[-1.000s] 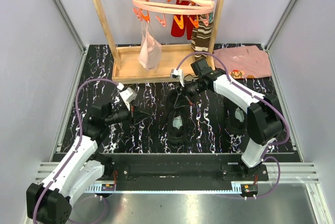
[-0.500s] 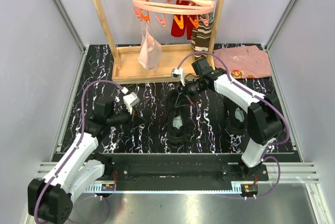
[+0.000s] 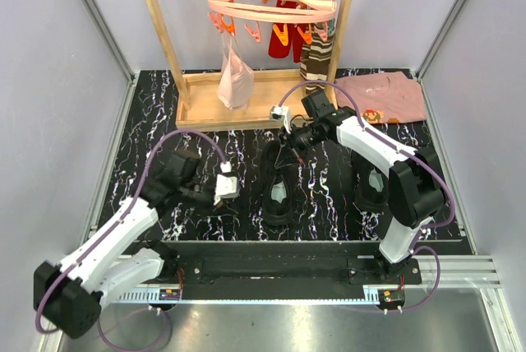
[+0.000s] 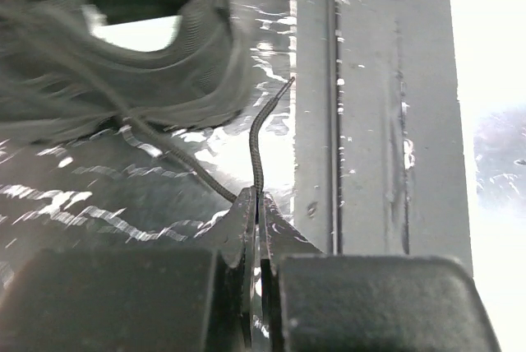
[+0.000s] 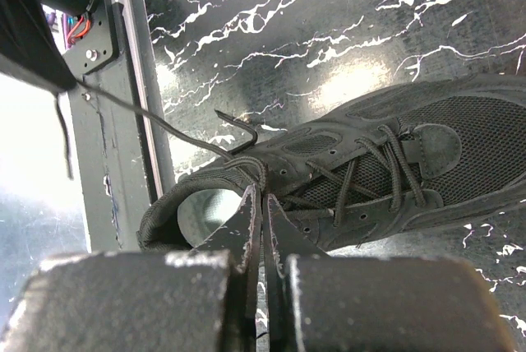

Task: Tie the shoes

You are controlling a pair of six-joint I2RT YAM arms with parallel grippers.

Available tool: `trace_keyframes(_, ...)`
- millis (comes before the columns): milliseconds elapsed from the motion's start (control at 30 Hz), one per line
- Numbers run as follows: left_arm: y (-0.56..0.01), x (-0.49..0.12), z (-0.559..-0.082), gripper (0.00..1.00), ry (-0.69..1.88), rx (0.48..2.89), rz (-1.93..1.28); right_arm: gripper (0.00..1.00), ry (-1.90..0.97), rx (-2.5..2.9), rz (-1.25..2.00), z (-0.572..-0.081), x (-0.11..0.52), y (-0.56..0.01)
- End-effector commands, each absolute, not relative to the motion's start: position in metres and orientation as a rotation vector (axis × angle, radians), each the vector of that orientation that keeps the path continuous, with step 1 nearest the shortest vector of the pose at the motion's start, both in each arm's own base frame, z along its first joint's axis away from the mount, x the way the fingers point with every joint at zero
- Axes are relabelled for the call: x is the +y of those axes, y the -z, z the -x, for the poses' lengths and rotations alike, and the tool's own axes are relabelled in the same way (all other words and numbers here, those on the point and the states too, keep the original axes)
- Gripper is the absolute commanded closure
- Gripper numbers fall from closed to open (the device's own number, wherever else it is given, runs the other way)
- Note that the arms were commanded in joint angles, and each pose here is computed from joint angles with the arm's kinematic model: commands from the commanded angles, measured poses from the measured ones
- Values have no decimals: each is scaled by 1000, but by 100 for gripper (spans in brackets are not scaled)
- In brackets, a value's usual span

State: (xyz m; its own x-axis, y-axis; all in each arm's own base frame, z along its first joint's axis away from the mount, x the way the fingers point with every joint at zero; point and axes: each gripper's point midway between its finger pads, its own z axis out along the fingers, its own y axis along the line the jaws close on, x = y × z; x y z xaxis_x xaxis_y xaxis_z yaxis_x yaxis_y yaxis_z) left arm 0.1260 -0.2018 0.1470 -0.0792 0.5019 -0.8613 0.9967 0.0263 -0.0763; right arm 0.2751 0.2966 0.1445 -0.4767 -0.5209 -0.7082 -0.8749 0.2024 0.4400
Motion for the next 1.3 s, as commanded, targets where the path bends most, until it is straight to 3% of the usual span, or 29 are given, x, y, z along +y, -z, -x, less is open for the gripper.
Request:
trace_keyframes(0,-170,-238,-141,100,978,1432,-1602,100,-1159,2001,1275,-289,302,-170)
trace_keyframes(300,-210,-347,-128,100,1091,997,-1713,100,-1176,1958,1300,-286,303,-173)
trace_keyframes(467,-220,-400,-151,100,1081,892,-1669,100,-1186,1897,1350,-279,301,-175)
trace_keyframes(733,-200,-417,-165,99,987,745,-1737,100,-1115,1843,1442,-279,292,-161)
trace_keyframes(800,-197,-417,-164,83,974,719,-1754,100,-1115,1837,1456,-277,291,-158)
trace_keyframes(833,-197,-417,-165,66,959,697,-1768,100,-1109,1833,1462,-277,290,-157)
trace_keyframes(933,-205,-414,-171,54,973,763,-1766,100,-1128,1812,1466,-276,293,-161)
trace_keyframes(1000,-228,-402,-176,52,992,809,-1706,100,-1143,1803,1461,-277,295,-164)
trace_keyframes(1133,-258,-366,-186,53,1005,999,-1556,100,-1145,1795,1461,-278,296,-167)
trace_keyframes(1267,-254,-309,-224,60,959,1308,-1279,100,-1152,1772,1462,-277,297,-173)
